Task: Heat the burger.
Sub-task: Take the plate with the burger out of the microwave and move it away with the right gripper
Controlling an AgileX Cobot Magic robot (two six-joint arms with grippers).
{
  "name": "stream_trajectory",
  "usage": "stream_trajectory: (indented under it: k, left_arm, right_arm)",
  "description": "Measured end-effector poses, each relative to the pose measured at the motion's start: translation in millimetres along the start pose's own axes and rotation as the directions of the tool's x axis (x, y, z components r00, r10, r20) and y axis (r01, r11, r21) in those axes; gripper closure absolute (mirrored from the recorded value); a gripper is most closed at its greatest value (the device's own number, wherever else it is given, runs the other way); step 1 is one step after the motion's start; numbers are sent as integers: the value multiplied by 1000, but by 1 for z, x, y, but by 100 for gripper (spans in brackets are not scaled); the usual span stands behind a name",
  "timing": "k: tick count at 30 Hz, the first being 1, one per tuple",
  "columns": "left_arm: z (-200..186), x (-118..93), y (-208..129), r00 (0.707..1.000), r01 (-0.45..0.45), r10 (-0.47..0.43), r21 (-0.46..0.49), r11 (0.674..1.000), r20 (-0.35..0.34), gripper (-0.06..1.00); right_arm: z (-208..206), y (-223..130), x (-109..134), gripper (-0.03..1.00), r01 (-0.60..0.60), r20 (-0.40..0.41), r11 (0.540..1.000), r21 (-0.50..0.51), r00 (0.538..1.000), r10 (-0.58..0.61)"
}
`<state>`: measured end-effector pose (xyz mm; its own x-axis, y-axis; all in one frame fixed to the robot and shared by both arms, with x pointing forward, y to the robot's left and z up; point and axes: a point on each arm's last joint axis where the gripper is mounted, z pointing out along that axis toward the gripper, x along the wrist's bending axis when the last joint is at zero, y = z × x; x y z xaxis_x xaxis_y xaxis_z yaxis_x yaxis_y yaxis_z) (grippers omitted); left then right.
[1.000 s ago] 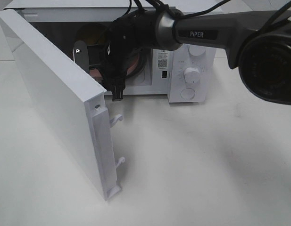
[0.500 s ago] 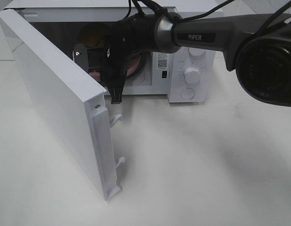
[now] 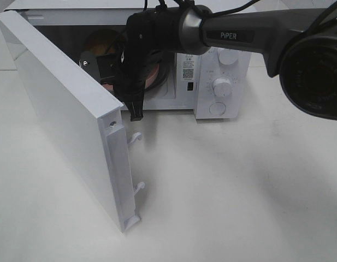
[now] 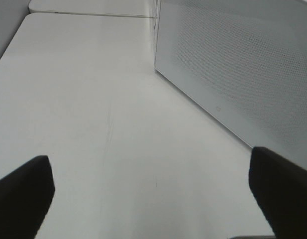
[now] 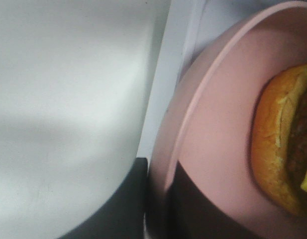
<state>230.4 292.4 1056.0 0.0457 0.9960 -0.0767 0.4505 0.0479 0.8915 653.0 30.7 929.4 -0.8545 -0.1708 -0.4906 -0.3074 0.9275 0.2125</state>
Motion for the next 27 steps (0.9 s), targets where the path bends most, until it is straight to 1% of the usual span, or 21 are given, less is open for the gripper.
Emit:
stream_trajectory:
  k: [6,12,13,14,15,18,27]
  left_arm:
    - [0,0,0,1000,0,0,0,1000,0,-4]
    - [0,0,0,1000,0,0,0,1000,0,-4]
    - [0,0,0,1000,0,0,0,1000,0,-4]
    - [0,0,0,1000,0,0,0,1000,0,-4]
    - [0,0,0,1000,0,0,0,1000,0,-4]
    - [0,0,0,1000,0,0,0,1000,0,-4]
    - [0,0,0,1000,0,0,0,1000,0,-4]
  right_arm:
    - [-12,3,0,89,35,-19,999,-11,999,-35]
    - [-27,1,12,89,130,-37,990,-44,991,-132]
    - [-32,1,16,89,168,-29,984,-60,985,-170]
    - [-32,1,16,89,168,-29,984,-60,985,-170]
    - [-37,0,19,89,201,-16,977,-73,979,-202]
    - [-43,-2,24,89,239,2,968,-82,971,-240]
    - [-59,-9,40,89,258,41,963,-79,966,-255]
